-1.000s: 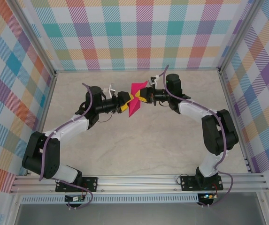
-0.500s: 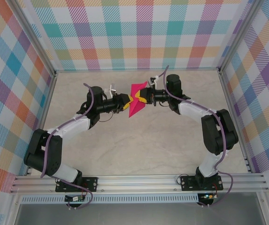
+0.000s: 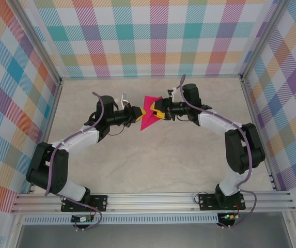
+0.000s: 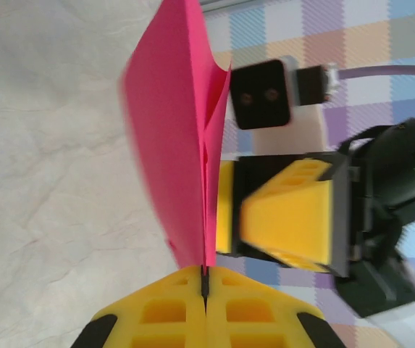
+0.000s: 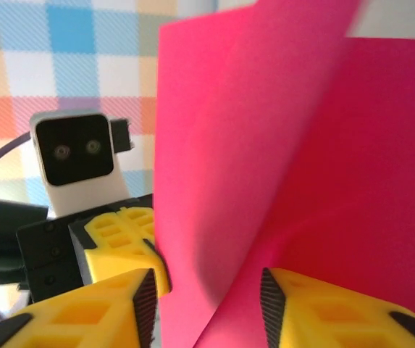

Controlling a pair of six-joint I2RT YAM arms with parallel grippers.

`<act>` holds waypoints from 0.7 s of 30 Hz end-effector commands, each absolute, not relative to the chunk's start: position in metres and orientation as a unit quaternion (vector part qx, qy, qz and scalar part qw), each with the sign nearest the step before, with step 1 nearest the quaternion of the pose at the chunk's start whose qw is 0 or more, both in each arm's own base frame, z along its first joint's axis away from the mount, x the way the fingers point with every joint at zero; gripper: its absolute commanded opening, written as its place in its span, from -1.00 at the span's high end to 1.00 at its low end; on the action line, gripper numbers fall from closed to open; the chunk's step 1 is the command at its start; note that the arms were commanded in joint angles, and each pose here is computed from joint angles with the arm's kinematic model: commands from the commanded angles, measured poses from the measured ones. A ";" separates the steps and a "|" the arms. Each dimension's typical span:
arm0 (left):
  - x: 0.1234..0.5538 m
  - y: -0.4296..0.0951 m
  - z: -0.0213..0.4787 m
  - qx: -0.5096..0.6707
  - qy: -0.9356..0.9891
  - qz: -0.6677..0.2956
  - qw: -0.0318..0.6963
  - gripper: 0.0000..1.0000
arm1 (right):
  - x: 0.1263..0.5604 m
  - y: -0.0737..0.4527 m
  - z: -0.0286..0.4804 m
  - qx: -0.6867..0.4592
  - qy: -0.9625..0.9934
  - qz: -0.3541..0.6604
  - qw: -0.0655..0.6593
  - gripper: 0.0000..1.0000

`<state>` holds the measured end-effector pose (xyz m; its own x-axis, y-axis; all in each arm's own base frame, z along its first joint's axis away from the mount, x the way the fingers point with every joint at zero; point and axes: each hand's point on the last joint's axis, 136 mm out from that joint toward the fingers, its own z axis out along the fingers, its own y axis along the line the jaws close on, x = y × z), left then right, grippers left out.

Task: Fold a paper plane with a square sheet of paper (pick it up from the middle)
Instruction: Turn over the paper at the center of the table.

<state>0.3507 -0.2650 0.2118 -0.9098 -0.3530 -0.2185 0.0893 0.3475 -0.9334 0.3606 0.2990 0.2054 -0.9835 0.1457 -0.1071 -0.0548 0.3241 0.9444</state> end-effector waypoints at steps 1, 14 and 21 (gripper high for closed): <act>0.346 -0.249 0.204 -0.057 0.845 -0.484 0.221 0.95 | 0.360 0.271 0.215 0.024 0.853 0.497 0.160 -0.13; 0.348 -0.147 0.167 0.012 0.955 0.123 0.268 0.99 | 0.353 0.220 0.183 0.079 0.900 0.368 0.219 -0.56; 0.364 -0.168 0.151 0.037 0.917 0.287 0.276 0.99 | 0.349 0.198 0.171 0.124 0.908 0.323 0.237 -0.57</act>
